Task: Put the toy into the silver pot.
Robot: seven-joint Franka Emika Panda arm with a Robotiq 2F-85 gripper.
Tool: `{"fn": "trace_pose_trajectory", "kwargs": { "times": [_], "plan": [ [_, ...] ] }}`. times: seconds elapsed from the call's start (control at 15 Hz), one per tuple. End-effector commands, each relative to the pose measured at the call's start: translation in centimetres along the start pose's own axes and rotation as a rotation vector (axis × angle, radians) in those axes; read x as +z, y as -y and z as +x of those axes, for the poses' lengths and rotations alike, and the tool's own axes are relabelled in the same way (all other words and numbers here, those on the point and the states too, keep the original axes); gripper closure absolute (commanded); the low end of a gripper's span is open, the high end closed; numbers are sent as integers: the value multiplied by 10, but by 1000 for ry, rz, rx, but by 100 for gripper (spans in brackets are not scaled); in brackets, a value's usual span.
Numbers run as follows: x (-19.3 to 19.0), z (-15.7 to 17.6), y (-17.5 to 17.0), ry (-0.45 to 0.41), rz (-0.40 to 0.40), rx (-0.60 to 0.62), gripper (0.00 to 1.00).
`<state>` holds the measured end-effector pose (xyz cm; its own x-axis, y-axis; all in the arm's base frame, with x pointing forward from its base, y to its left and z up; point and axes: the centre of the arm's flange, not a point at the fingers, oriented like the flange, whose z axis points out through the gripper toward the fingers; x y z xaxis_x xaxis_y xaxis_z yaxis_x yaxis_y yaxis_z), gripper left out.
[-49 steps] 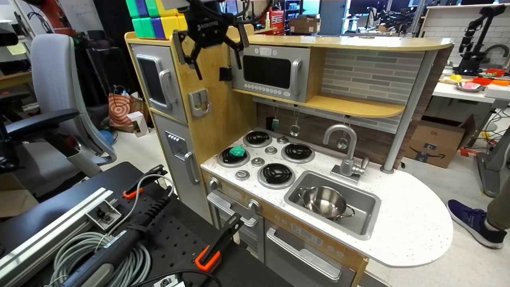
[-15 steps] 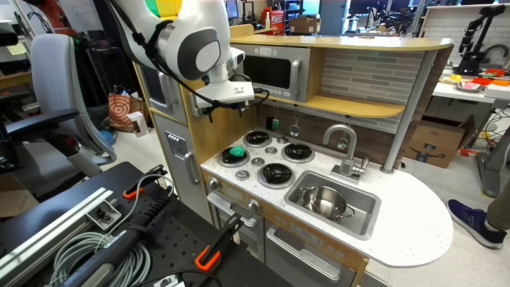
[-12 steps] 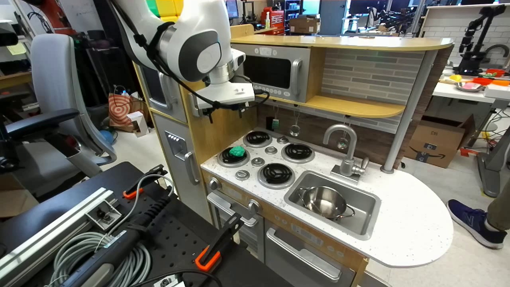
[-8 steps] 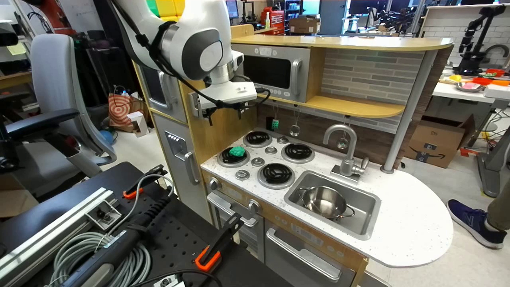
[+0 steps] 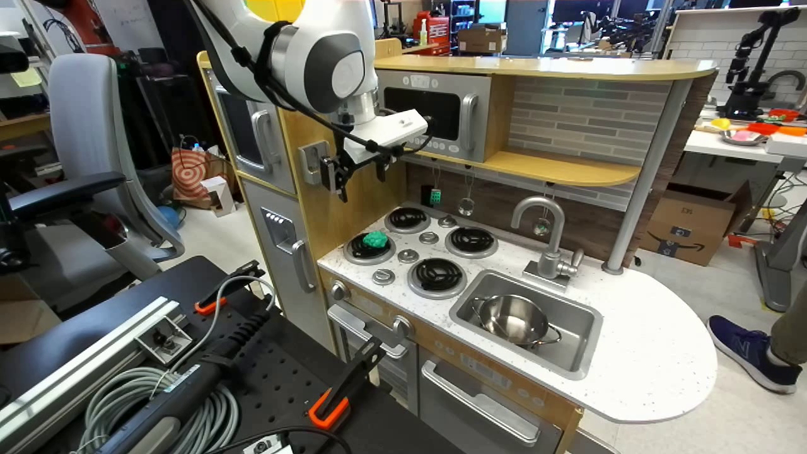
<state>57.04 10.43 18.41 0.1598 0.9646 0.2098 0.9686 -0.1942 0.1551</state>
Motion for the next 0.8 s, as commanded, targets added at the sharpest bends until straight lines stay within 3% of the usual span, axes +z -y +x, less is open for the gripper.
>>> {"fn": "trace_pose_trajectory", "kwargs": {
  "times": [0.0, 0.2, 0.4, 0.53, 0.73],
  "plan": [
    [0, -1, -2, 5, 4, -33, 0],
    [1, -2, -1, 5, 10, -23, 0],
    [13, -2, -9, 81, 28, -185, 0],
    [23, 3, -14, 129, 25, -220, 0],
    [46, 18, -13, 125, -26, -160, 0]
  ]
}}
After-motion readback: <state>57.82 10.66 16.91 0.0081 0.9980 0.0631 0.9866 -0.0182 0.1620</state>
